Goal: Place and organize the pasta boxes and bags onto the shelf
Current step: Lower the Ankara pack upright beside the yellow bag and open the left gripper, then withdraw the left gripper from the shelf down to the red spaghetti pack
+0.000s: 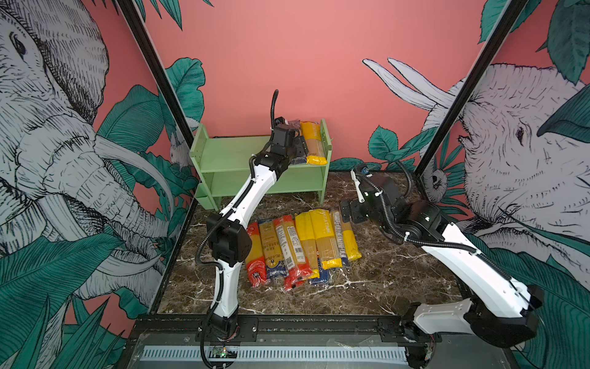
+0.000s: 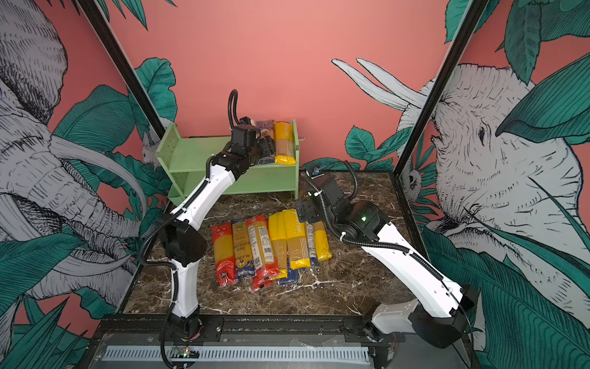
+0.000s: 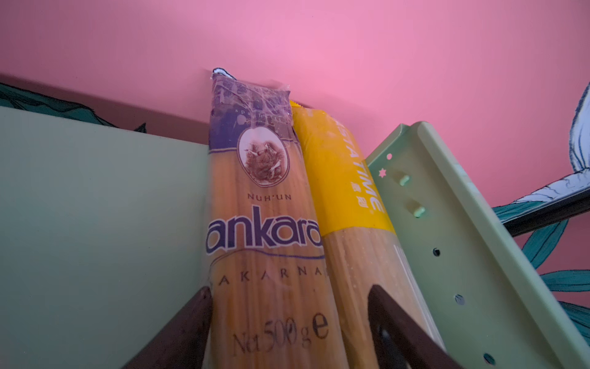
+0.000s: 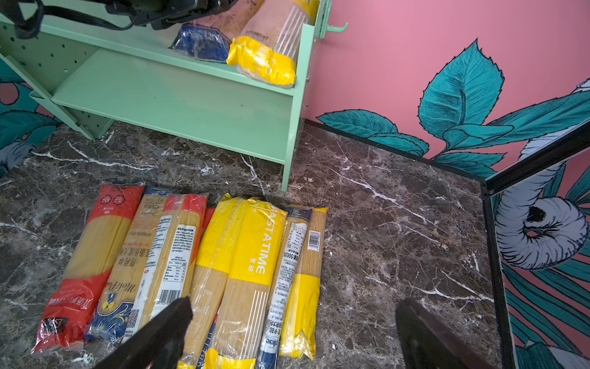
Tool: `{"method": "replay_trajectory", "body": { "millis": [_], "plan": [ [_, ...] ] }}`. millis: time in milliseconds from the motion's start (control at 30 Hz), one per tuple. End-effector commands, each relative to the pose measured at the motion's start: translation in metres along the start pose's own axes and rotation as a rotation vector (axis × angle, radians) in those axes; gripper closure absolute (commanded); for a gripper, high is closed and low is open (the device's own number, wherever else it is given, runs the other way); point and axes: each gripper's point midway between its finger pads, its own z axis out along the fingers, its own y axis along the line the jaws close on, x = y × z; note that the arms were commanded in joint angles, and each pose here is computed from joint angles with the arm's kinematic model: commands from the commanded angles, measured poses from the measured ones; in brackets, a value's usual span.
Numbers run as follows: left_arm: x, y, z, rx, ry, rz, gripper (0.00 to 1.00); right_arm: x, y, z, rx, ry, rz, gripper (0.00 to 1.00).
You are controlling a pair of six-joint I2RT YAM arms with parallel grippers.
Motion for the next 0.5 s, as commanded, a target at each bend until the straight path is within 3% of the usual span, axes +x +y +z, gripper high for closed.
{"method": "replay_trajectory", "body": {
  "millis": [0,300,467],
  "plan": [
    [-0.042,-0.017,-0.045,0.065,-0.100,-0.013,0.22,-0.002,-0.004,-0.006,-0.003,-0.021,0.029,0.01],
    [-0.045,-0.009,-0.098,0.073,-0.117,-0.011,0.19,0.005,-0.005,-0.011,-0.020,-0.011,0.049,0.01],
    [-0.022,0.006,-0.141,0.041,-0.101,0.014,0.18,0.014,0.000,-0.012,-0.053,0.007,0.061,0.01]
  ]
}}
